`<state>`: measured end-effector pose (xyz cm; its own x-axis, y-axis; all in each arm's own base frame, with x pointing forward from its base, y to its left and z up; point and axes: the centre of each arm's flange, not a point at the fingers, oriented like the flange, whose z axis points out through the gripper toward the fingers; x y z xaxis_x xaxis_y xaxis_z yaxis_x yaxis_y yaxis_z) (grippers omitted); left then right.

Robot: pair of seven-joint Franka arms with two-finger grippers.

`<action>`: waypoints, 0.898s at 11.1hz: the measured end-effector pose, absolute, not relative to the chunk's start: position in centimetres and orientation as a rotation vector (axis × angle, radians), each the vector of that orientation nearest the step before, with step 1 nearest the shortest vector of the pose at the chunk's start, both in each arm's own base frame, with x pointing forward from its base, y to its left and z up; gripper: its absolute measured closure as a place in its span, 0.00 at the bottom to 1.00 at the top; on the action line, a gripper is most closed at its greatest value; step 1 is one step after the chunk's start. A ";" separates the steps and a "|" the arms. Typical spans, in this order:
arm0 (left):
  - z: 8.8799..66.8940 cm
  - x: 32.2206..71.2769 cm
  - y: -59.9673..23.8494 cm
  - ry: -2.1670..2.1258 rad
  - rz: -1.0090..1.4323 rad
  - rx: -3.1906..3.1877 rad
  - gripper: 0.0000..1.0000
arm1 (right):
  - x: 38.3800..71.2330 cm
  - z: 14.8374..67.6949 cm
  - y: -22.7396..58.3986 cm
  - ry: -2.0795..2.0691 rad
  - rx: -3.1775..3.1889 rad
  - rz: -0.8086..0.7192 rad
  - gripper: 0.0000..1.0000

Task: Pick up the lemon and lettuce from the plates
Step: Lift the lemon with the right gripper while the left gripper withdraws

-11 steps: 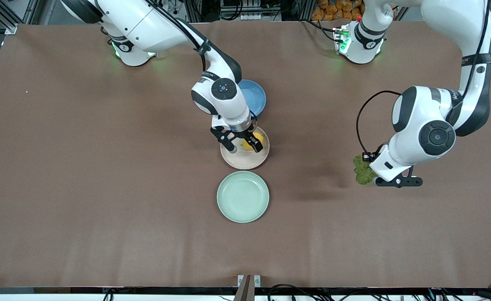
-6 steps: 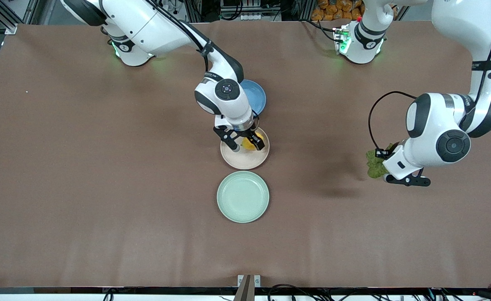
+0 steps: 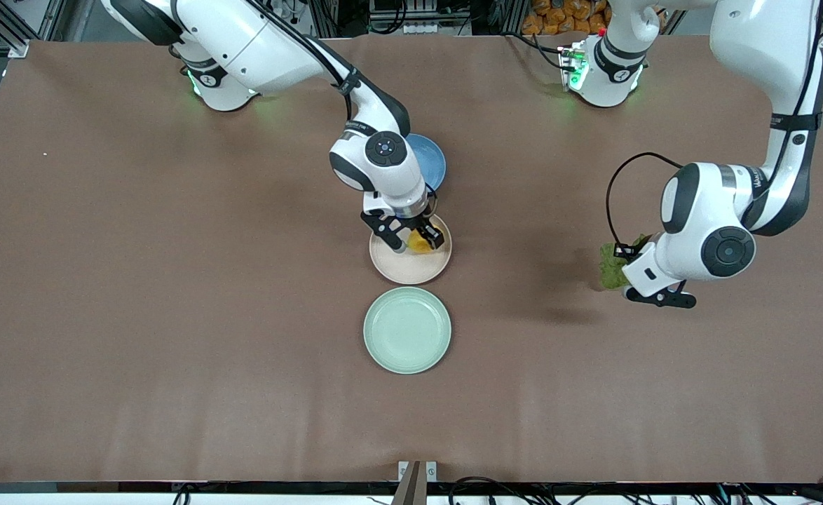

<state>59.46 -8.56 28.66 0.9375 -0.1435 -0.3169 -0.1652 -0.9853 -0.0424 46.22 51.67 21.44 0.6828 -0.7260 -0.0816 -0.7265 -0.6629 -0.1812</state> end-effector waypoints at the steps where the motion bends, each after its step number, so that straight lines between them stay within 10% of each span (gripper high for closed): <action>1: 28.2 59.1 -8.8 0.249 0.503 -3.021 0.83 | 46.2 21.5 51.7 1.177 -2.696 0.002 0.28; 7: 32.7 59.3 -10.7 0.295 0.412 -3.040 0.05 | 49.6 26.0 49.6 1.136 -2.725 -0.063 0.28; 10: 40.3 59.3 -10.0 0.272 0.232 -3.080 0.00 | 51.8 31.5 46.0 0.997 -2.824 -0.020 0.28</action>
<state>59.28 -10.03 40.30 0.9735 -0.1711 -0.1520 -0.1772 -0.9838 -0.0280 51.78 46.01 31.46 0.7793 -0.6256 -0.0358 -0.6237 -0.7687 -0.1418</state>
